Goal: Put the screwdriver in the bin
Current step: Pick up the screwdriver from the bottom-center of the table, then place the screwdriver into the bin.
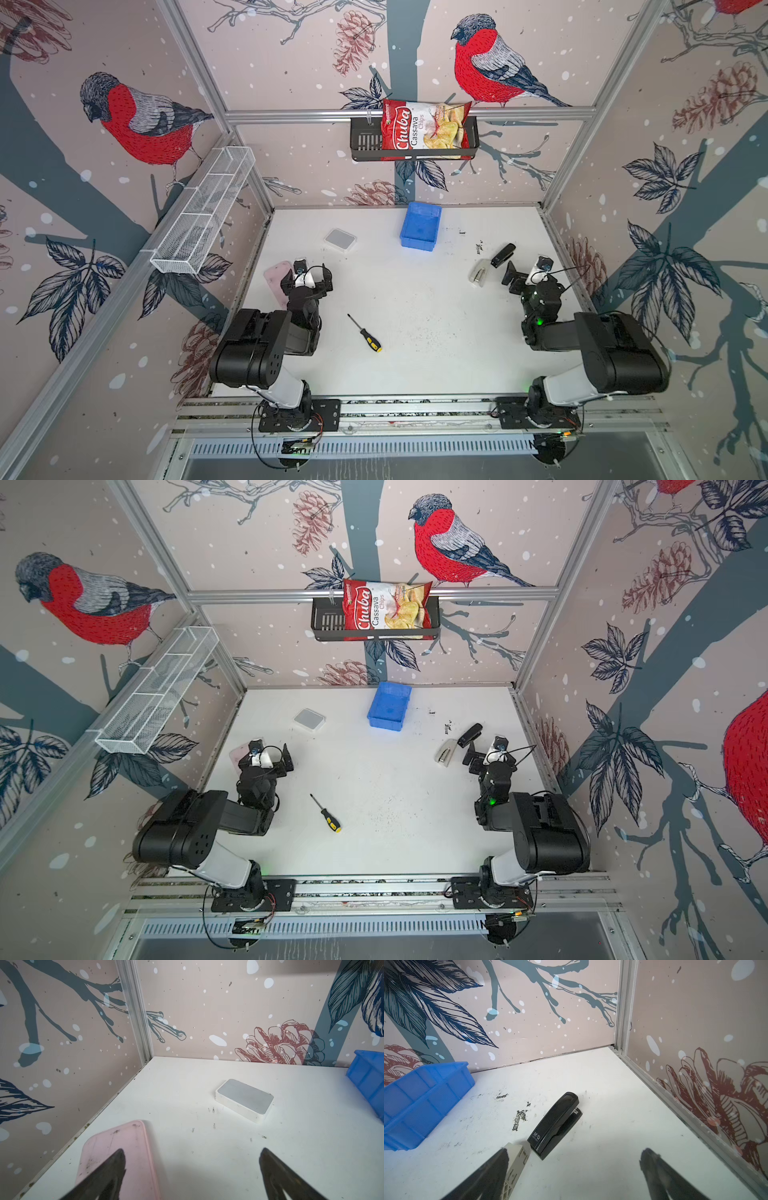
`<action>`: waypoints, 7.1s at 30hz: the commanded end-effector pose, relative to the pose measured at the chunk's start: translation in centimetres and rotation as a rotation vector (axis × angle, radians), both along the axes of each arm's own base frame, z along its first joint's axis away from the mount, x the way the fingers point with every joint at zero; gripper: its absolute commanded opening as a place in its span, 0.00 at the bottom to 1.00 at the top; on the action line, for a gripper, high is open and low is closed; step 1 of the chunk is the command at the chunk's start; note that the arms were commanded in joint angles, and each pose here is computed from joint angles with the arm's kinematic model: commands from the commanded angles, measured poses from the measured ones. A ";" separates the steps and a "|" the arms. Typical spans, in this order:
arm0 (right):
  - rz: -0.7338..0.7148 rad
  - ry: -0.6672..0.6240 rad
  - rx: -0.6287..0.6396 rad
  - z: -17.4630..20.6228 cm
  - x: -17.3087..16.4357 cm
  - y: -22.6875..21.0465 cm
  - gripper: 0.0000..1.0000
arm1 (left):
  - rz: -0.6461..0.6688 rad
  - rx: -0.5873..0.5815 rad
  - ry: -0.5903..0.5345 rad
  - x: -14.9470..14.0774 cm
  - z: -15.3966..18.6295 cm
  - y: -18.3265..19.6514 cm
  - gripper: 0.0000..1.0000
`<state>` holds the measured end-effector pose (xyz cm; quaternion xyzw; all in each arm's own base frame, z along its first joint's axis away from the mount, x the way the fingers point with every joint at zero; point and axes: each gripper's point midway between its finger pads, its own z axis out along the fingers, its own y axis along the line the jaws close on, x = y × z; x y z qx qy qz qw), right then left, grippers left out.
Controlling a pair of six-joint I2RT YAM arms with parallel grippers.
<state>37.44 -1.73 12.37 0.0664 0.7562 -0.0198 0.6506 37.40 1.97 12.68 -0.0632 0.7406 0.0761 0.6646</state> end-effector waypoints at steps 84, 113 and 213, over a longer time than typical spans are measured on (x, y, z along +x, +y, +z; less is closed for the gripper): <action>1.048 0.123 -0.266 9.5 -16.4 31.4 1.00 | 0.115 -0.919 0.960 -13.3 -4.8 -14.3 0.93; 0.991 0.156 -0.248 8.9 -16.7 30.2 1.00 | 0.312 -0.664 1.263 -13.6 -10.5 -15.5 0.45; 1.322 0.306 0.571 19.4 -11.8 32.3 0.29 | -1.197 -0.948 0.133 -5.0 25.4 -31.1 0.00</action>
